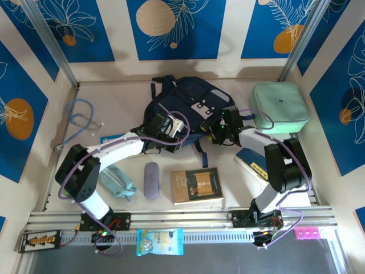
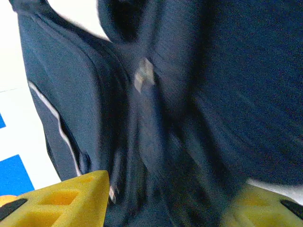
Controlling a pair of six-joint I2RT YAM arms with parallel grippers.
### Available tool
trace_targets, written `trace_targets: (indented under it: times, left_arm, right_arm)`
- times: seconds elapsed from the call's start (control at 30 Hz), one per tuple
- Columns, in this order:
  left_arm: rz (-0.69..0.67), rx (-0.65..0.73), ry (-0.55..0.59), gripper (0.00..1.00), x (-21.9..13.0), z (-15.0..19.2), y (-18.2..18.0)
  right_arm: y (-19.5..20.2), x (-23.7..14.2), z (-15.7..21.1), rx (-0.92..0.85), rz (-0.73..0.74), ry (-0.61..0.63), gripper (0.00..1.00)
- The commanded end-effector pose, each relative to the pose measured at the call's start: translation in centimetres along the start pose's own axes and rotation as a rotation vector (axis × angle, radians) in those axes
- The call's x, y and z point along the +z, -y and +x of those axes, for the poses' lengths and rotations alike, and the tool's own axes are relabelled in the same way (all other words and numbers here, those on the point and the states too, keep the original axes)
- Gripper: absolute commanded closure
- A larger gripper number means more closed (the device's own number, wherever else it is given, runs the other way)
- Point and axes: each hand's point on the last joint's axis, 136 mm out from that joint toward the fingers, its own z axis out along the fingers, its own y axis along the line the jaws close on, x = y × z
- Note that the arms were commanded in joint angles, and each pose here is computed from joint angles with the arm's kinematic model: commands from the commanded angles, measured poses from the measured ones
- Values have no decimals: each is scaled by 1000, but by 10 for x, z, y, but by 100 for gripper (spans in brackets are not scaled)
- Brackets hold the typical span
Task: Pack the student bag
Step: Unzip the student bag at the center of the table.
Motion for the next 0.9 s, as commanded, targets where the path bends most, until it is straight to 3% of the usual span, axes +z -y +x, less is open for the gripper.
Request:
trace_targets:
  times: [0.0, 0.17, 0.33, 0.57, 0.7, 0.87]
  left_arm:
    - [109, 2, 4, 100, -4, -2, 34]
    - [121, -27, -21, 100, 14, -7, 43]
    - [120, -69, -41, 100, 26, -15, 47]
    - [147, -89, -79, 100, 36, -17, 60]
    - [156, -91, -94, 100, 41, -20, 65]
    - [150, -89, -101, 100, 44, -19, 64]
  right_arm:
    - [-13, 12, -14, -75, -33, 8, 51]
    - [-16, 20, -36, -152, -73, -12, 55]
    - [-1, -8, -38, -129, -46, 40, 49]
    - [25, -42, 3, 20, -3, 37, 40]
    - [30, -43, 21, 135, -31, 17, 34]
    - [16, -30, 30, 149, -68, -44, 31]
